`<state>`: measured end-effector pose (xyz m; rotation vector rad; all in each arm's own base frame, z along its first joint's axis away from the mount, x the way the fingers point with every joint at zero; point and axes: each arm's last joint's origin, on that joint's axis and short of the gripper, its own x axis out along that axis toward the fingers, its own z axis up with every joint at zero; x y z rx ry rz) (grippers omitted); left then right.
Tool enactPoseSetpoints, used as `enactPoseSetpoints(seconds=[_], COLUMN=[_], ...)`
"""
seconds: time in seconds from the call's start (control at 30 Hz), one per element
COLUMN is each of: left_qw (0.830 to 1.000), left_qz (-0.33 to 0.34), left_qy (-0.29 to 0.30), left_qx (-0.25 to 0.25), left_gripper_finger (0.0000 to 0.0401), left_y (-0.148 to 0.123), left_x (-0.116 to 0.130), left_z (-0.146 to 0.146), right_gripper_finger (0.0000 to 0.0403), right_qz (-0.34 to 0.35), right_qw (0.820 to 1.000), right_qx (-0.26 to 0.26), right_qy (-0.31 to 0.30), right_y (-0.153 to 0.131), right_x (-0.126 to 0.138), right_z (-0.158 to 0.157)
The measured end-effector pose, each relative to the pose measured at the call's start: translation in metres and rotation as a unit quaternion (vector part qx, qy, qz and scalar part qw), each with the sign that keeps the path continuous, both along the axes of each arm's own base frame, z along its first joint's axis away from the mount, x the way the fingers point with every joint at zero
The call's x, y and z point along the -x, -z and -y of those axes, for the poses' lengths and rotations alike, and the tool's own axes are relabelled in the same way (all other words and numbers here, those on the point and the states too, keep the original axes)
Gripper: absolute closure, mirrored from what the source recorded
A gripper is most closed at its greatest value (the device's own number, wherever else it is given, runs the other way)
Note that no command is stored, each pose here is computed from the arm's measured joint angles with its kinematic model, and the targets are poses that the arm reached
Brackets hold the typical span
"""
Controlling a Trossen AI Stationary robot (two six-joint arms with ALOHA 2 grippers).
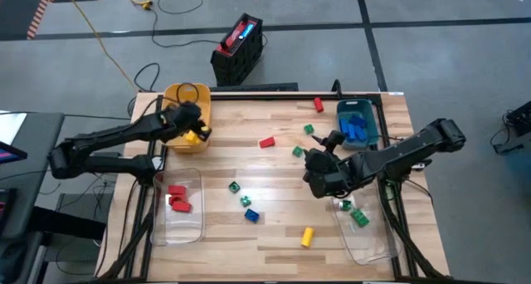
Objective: Sort blocks
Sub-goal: Put the yellow wooden block into the yellow bin
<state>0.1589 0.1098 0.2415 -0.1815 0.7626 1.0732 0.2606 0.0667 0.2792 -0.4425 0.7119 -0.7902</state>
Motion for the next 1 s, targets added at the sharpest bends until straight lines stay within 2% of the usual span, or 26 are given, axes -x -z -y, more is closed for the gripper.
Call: enactPoseSetpoints(seconds=[0.13, 0.2, 0.3, 0.4, 0.5, 0.6, 0.73, 0.9, 1.0], left_qw=[0.992, 0.986, 0.974, 0.949, 0.928, 0.915, 0.906, 0.896, 0.888], left_qz=[0.054, 0.049, 0.039, 0.05, 0.044, 0.018, -0.012, -0.001, -0.007], left_qy=[0.072, 0.124, 0.216, 0.311, 0.371, 0.402, 0.421, 0.442, 0.459], left_qx=[-0.088, -0.101, -0.054, -0.004, -0.002, -0.026, -0.048, -0.036, -0.029], left_gripper_finger=[0.0202, 0.0205, 0.0215, 0.0223, 0.0229, 0.0233, 0.0238, 0.0239, 0.0239], left_y=[-0.033, -0.044, -0.049, -0.044, -0.035, -0.022, -0.008, -0.004, -0.003], left_x=[-0.018, -0.03, -0.051, -0.076, -0.096, -0.106, -0.106, -0.1, -0.097], left_z=[0.002, 0.003, 0.008, 0.021, 0.044, 0.075, 0.114, 0.147, 0.16], right_gripper_finger=[0.0139, 0.0139, 0.0139, 0.0139, 0.0139, 0.0139, 0.0139, 0.0139, 0.0139], right_qz=[0.018, 0.026, 0.044, 0.055, 0.068, 0.061, 0.052, 0.057, 0.054], right_qw=[0.999, 0.998, 0.997, 0.995, 0.991, 0.985, 0.98, 0.97, 0.964], right_qx=[-0.034, -0.056, -0.068, -0.086, -0.113, -0.157, -0.188, -0.229, -0.242], right_qy=[0.001, -0.007, -0.015, -0.025, -0.024, -0.03, -0.027, -0.062, -0.101], right_y=[-0.001, -0.002, -0.005, -0.01, -0.015, -0.014, -0.003, 0.017, 0.018], right_x=[-0.007, -0.011, -0.018, -0.024, -0.025, -0.021, -0.014, -0.011, -0.004], right_z=[0.006, 0.01, 0.014, 0.02, 0.024, 0.024, 0.013, -0.017, -0.04])
